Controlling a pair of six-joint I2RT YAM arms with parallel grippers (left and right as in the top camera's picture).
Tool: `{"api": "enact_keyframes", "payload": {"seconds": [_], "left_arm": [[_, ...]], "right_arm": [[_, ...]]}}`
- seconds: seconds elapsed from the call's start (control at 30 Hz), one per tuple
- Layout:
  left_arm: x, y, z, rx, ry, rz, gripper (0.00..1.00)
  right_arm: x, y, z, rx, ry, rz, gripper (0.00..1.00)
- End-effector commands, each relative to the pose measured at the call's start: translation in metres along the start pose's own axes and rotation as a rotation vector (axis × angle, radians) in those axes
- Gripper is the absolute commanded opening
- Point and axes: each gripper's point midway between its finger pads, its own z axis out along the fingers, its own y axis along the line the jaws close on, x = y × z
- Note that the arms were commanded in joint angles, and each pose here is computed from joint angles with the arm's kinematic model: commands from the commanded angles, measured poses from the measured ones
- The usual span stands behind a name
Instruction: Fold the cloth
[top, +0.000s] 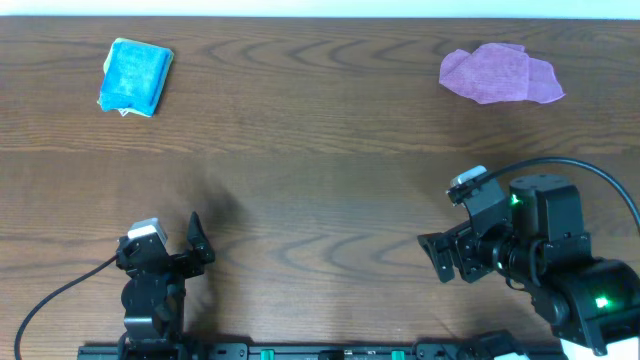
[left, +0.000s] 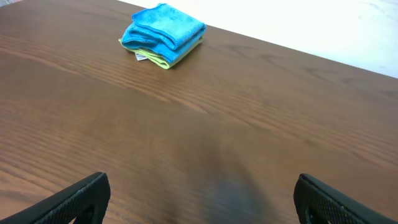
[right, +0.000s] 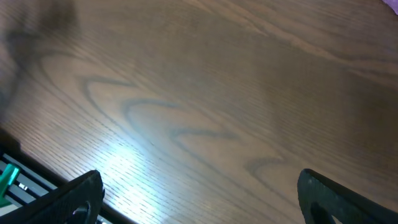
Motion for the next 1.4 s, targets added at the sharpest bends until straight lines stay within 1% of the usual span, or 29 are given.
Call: {"api": "enact_keyframes", "payload": {"seconds": [0.0, 0.57, 0.67, 0.77, 0.83, 0.97, 1.07, 1.2, 1.37], "left_arm": [[0.008, 0.006, 0.003, -0.027, 0.011, 0.006, 0.95], [0.008, 0.006, 0.003, -0.027, 0.011, 0.005, 0.95], [0.008, 0.006, 0.003, -0.027, 0.011, 0.005, 0.96], [0.008, 0.006, 0.003, -0.027, 0.011, 0.005, 0.95], [0.008, 0.006, 0.003, -0.027, 0.011, 0.006, 0.95], [0.008, 0.006, 0.003, -0.027, 0.011, 0.005, 0.95], [0.008, 0.006, 0.003, -0.027, 0.011, 0.005, 0.95], [0.008, 0.006, 0.003, -0.027, 0.011, 0.005, 0.95], [0.008, 0.006, 0.003, -0.027, 0.011, 0.005, 0.95]], "right_arm": [[0.000, 0.001, -0.001, -0.004, -0.002, -0.007, 0.99], [-0.001, 0.001, -0.001, -0.002, -0.009, -0.016, 0.99], [-0.012, -0.007, -0.006, 0.048, -0.084, -0.089, 0.99], [-0.022, -0.015, -0.013, 0.100, -0.248, -0.100, 0.99], [-0.019, -0.019, -0.014, 0.133, -0.356, -0.111, 0.99], [-0.002, -0.025, -0.004, 0.180, -0.477, -0.116, 0.99], [0.013, -0.031, 0.007, 0.207, -0.515, -0.109, 0.99], [0.036, -0.036, 0.026, 0.228, -0.525, -0.095, 0.99], [0.054, -0.041, 0.043, 0.250, -0.542, -0.084, 0.99]]}}
